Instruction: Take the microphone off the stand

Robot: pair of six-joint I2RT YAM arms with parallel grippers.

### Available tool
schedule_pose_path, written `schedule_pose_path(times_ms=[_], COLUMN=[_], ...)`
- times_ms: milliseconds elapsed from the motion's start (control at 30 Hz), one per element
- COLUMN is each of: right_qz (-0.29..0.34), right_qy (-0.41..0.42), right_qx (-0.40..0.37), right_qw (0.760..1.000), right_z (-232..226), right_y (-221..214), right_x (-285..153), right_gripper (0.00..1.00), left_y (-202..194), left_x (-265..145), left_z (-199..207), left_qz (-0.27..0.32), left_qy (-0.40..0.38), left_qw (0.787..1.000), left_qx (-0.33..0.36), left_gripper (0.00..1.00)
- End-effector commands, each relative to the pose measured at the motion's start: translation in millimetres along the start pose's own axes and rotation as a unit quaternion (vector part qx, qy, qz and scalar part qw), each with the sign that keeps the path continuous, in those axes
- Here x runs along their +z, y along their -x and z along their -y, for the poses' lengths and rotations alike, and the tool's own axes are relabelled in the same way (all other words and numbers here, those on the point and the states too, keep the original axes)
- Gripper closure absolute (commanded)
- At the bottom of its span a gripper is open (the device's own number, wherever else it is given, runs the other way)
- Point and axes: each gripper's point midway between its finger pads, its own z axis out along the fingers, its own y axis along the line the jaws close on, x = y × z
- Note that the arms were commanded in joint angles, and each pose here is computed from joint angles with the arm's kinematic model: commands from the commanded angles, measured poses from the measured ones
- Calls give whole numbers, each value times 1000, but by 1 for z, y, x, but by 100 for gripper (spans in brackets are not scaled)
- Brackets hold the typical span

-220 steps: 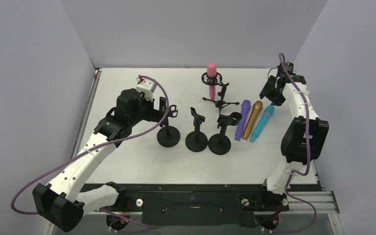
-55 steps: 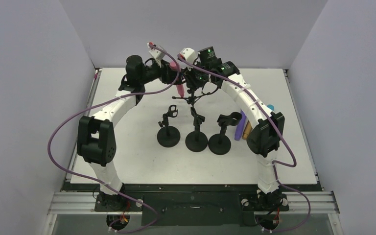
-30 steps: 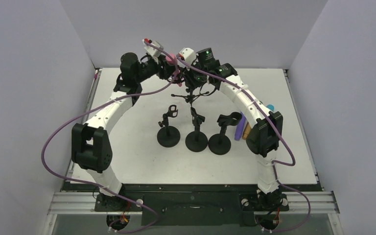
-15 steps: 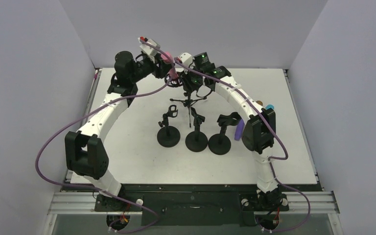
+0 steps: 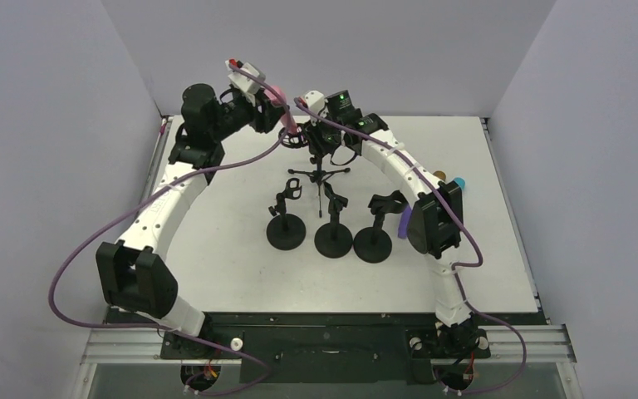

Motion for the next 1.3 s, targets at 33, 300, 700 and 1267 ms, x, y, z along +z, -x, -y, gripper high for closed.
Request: schedule_pose_path(times_ms=[33, 300, 700, 1267], right_qz=[68, 71, 111, 224], right_qy=[-19, -29, -59, -183], right_qx=[-1, 14, 16, 31], right_qw=[998, 997, 992, 957], right_z=[11, 12, 14, 36], right_y=[43, 46, 79, 141], right_x=[-13, -17, -49, -207], right_gripper=[100, 74, 33, 15], left_y=[58, 61, 96, 155], left_x=[-23, -34, -57, -63], left_z=[-4, -9, 0, 36], left_qz=[41, 19, 46, 100], left_qy=[30, 54, 66, -6], left_qw=[998, 998, 995, 993], left_qx=[39, 39, 57, -63], left_gripper=[100, 100, 100, 100])
